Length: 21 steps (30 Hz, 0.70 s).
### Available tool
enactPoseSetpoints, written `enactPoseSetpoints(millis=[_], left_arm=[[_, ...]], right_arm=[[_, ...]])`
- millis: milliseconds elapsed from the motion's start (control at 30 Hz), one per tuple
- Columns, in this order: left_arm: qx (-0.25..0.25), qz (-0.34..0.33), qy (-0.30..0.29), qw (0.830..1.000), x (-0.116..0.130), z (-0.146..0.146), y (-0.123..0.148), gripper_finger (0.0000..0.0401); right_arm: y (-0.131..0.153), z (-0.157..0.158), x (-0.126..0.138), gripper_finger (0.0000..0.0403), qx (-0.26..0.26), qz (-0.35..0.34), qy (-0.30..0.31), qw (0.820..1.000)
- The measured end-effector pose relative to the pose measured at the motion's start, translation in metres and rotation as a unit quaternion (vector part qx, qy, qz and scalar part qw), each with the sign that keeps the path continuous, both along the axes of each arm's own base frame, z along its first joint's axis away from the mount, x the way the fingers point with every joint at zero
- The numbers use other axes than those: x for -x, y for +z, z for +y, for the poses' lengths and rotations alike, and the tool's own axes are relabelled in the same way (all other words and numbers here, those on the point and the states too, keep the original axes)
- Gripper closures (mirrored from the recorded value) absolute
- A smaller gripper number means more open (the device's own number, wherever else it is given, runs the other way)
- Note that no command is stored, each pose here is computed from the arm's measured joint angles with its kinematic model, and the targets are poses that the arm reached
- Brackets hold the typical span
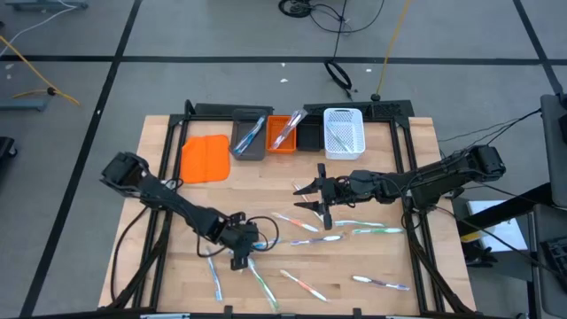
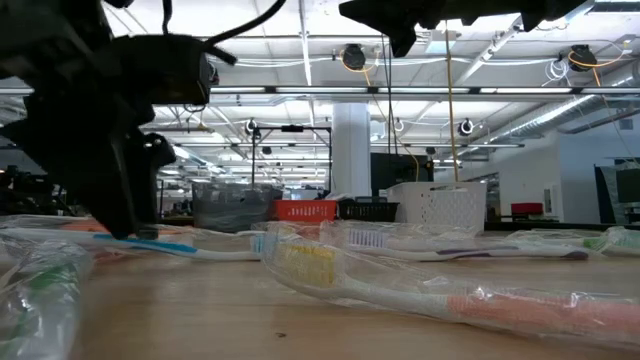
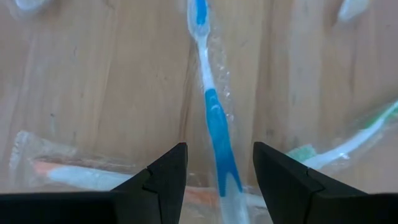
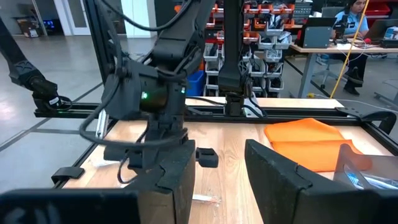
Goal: Pick & Place Toothbrushes
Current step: Put the blue toothbrush into the gray bin
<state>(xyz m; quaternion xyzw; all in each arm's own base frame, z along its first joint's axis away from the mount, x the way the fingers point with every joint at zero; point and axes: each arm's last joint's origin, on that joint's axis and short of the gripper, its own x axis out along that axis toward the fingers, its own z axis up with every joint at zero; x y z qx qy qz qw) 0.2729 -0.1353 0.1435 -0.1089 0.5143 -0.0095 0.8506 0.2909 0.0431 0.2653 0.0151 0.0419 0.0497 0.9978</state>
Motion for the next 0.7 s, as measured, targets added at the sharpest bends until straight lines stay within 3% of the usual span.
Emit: enactPoseSetpoints(millis=[233, 367, 567, 700], left_arm=[[0.003, 0.002, 0.008, 1.0, -0.002, -0.001, -0.005, 0.0229], [0.003, 0.003, 0.013, 1.0, -0.004, 0.002, -0.006, 0.0277], [0.016, 0.009, 0.024, 1.0, -0.006, 0.008, -0.006, 0.0383], [0.039, 0.015, 0.031, 0.999, -0.009, 0.011, -0.005, 0.0391]], right_arm=[[0.0, 0.0, 0.0, 0.0271, 0.0, 0.001, 0.0, 1.0], [0.0, 0.0, 0.0, 0.0271, 0.0, 0.002, 0.0, 1.0], [-0.001, 0.0, 0.0, 0.0271, 0.001, 0.004, 0.0, 1.0], [-0.001, 0.0, 0.0, 0.0271, 0.001, 0.006, 0.0, 1.0]])
